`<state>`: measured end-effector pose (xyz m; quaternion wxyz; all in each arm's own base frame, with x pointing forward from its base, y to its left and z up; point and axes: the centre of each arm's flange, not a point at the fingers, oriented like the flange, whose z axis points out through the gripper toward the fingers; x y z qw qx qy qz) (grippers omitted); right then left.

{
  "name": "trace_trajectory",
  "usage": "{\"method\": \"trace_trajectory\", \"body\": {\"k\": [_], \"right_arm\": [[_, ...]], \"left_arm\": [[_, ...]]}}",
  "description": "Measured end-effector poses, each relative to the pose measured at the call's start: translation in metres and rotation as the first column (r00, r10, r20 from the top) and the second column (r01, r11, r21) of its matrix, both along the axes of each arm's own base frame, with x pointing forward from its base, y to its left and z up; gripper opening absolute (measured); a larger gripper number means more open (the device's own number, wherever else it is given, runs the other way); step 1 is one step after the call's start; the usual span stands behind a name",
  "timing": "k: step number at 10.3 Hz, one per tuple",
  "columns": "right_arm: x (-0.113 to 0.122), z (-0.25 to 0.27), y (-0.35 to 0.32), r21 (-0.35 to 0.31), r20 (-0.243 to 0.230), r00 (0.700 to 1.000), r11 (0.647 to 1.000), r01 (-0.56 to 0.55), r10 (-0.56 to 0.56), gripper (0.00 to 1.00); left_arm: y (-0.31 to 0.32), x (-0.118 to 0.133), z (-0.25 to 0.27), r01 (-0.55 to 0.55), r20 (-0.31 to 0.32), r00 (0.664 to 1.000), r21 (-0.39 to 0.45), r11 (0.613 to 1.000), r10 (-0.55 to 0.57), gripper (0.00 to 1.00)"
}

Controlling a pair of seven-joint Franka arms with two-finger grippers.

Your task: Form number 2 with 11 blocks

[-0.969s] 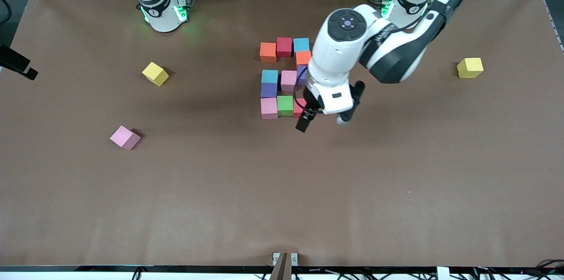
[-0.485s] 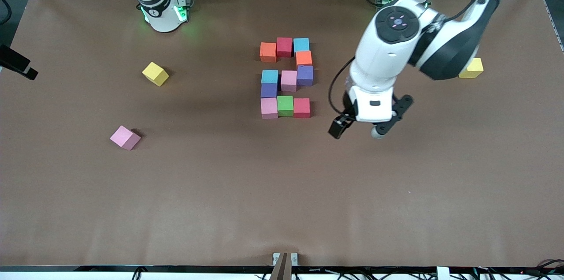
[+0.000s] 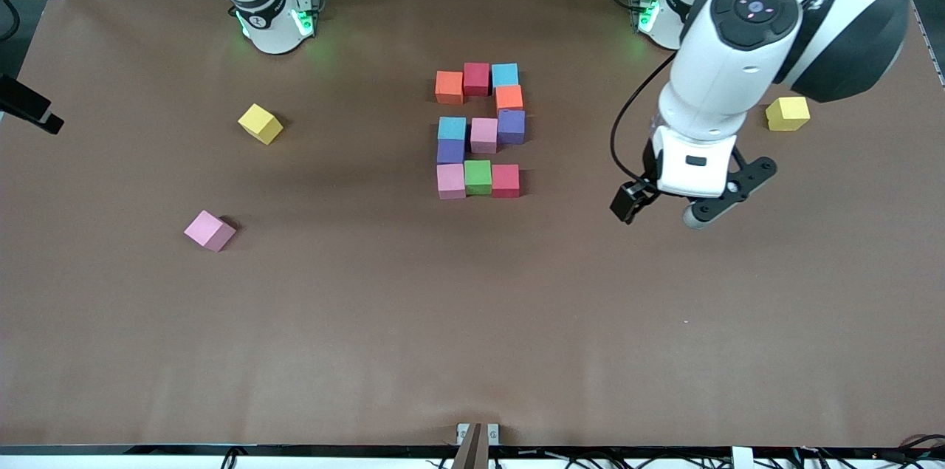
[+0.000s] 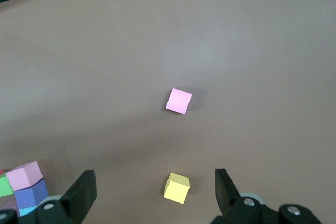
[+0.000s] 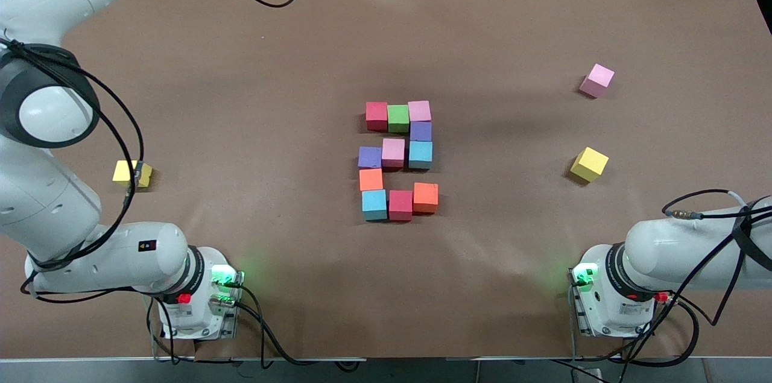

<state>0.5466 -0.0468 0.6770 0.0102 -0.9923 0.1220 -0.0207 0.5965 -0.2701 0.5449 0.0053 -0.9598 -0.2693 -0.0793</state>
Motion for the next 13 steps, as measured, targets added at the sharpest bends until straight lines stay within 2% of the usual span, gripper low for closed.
{"method": "trace_trajectory", "body": {"k": [3,6,10,13], "right_arm": [[0.0,0.0,0.0,0.0,0.0,1.0,1.0,0.0,0.0,1.0],[0.0,0.0,0.0,0.0,0.0,1.0,1.0,0.0,0.0,1.0],[0.0,0.0,0.0,0.0,0.0,1.0,1.0,0.0,0.0,1.0],[0.0,0.0,0.0,0.0,0.0,1.0,1.0,0.0,0.0,1.0]], "left_arm": [[0.054,0.014,0.013,0.077,-0.008,0.997,0.023,0.997,-0.077,1.0],[0.083,0.019,0.02,0.138,-0.02,0.99,0.038,0.99,-0.138,1.0],[0.12,0.019,0.04,0.203,-0.021,0.979,0.011,0.979,-0.203,1.0],[0.134,0.008,0.054,0.25,-0.023,0.968,0.021,0.968,-0.25,1.0]]}}
